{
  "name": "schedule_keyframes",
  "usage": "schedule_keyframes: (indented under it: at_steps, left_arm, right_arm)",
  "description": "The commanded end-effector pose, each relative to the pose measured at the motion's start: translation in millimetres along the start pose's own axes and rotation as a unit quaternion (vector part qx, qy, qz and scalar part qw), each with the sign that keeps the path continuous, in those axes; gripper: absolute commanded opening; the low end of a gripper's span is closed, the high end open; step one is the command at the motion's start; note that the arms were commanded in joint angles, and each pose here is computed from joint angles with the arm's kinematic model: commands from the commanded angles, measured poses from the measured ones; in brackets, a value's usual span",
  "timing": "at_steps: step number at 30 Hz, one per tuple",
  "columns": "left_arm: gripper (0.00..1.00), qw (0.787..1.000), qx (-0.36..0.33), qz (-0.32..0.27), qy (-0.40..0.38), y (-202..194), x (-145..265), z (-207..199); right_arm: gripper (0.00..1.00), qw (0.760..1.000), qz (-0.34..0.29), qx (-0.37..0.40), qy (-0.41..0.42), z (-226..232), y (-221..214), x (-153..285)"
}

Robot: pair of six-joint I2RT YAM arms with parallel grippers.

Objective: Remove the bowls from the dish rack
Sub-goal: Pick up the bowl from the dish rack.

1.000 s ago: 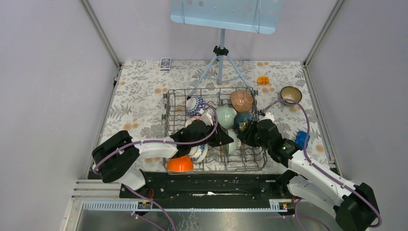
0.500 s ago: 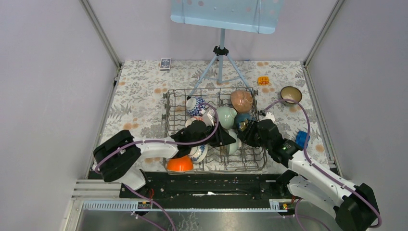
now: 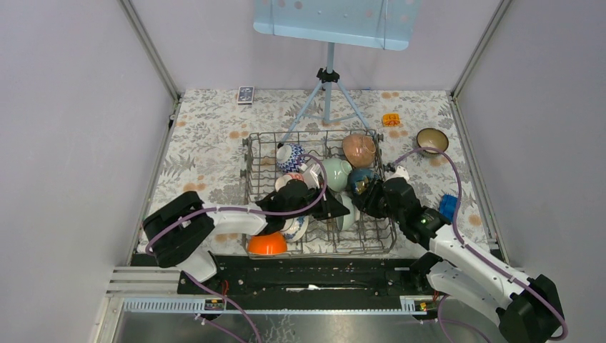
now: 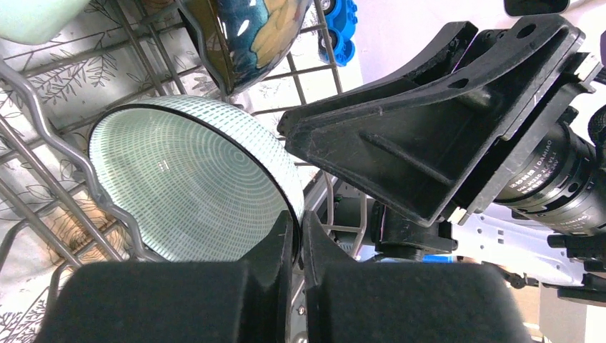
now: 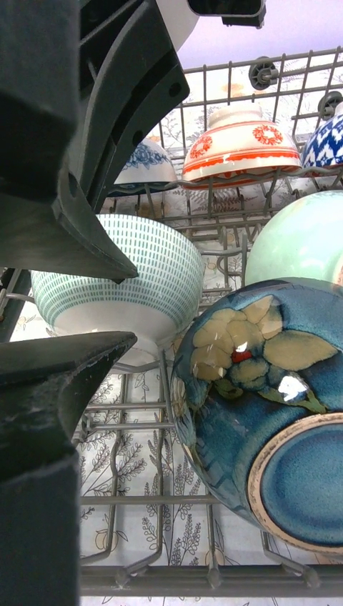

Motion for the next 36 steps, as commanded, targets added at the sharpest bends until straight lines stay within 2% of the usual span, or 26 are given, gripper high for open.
schedule_keyframes:
  at_steps: [1,4,9,13,25,30,36]
  left_arm:
    - [0.0,0.997,-0.018,-0.025,-0.069,11,2,-27]
    - [0.0,0.997,-0.02,-0.029,-0.074,12,5,-29]
    - [0.0,0.995,-0.028,-0.043,-0.083,17,11,-36]
    - [0.0,0.994,-0.033,-0.052,-0.09,21,16,-41]
    - [0.0,0.988,-0.051,-0.097,-0.109,48,38,-64]
    - [0.0,0.983,-0.063,-0.118,-0.122,63,50,-78]
    - [0.0,0.978,-0.084,-0.137,-0.135,77,68,-95]
  right_arm:
    - [0.42,1.0,0.017,-0.003,0.02,6,-3,6]
    - [0.47,0.999,0.016,-0.001,0.031,13,0,12]
    - [0.68,0.999,0.011,0.009,0.047,27,8,25]
    - [0.76,0.998,-0.003,0.016,0.055,38,17,39]
    - [0.84,0.986,-0.063,0.082,0.129,89,55,97]
    - [0.86,0.97,-0.071,0.126,0.193,104,59,117]
    - [0.88,0.948,-0.121,0.124,0.267,113,64,140]
Point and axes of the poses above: each gripper's point midway between its finger pads, its own x axis back along the fingers, its own z axis along the line the jaws close on, y = z × x, the point moved 7 cm from there along x, back along the fingers, and after that the axes turned 12 degrees about -x, right-handed, at the moved point
